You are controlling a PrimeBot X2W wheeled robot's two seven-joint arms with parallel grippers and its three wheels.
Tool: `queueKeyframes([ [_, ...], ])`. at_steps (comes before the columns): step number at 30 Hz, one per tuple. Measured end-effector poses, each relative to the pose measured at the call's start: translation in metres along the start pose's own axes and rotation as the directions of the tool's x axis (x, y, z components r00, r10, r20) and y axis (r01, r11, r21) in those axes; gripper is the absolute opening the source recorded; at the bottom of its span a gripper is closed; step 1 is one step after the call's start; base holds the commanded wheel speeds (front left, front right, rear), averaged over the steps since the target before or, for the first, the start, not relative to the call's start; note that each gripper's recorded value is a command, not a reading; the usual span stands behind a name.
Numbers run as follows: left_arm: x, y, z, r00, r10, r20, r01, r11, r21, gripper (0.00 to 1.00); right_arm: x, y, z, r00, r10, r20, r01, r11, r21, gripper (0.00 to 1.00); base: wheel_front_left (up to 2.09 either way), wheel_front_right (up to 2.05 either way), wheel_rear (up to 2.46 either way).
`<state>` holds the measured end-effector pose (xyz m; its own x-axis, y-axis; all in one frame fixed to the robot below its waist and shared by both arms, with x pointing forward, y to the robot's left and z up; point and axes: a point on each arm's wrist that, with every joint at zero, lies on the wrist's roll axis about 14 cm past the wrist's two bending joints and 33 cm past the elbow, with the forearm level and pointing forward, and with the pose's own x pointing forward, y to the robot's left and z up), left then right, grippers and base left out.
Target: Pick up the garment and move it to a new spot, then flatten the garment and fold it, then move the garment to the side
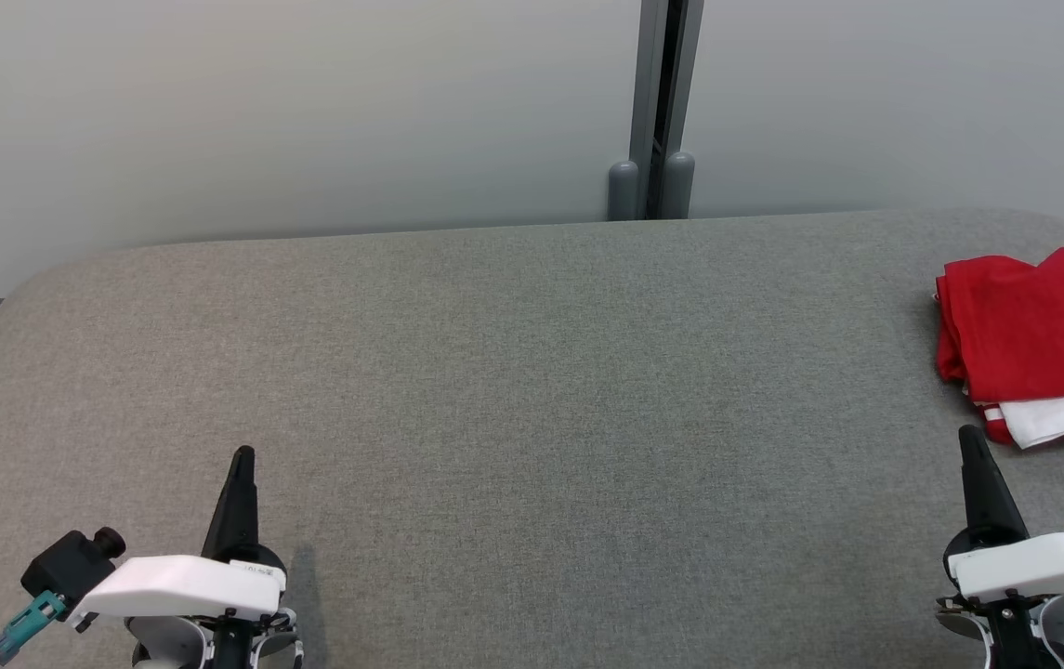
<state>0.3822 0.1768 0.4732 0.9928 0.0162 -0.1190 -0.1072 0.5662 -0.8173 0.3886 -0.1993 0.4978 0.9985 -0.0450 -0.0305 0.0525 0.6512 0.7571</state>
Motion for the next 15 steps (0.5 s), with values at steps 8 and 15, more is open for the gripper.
queueKeyframes([
  [8, 0.0045, -0.0040, 0.0024, 1.000, -0.011, -0.003, 0.010, 0.997, -0.083, 0.00, 0.0016, -0.0025, 0.0025, 1.000, -0.010, -0.003, 0.010, 0.995, 0.097, 0.00, 0.00, 0.00, 0.00],
  [15, 0.0074, -0.0061, 0.0035, 1.000, -0.017, -0.009, 0.015, 0.988, -0.151, 0.00, 0.0026, -0.0042, 0.0043, 1.000, -0.015, -0.005, 0.015, 0.984, 0.177, 0.00, 0.00, 0.00, 0.00],
])
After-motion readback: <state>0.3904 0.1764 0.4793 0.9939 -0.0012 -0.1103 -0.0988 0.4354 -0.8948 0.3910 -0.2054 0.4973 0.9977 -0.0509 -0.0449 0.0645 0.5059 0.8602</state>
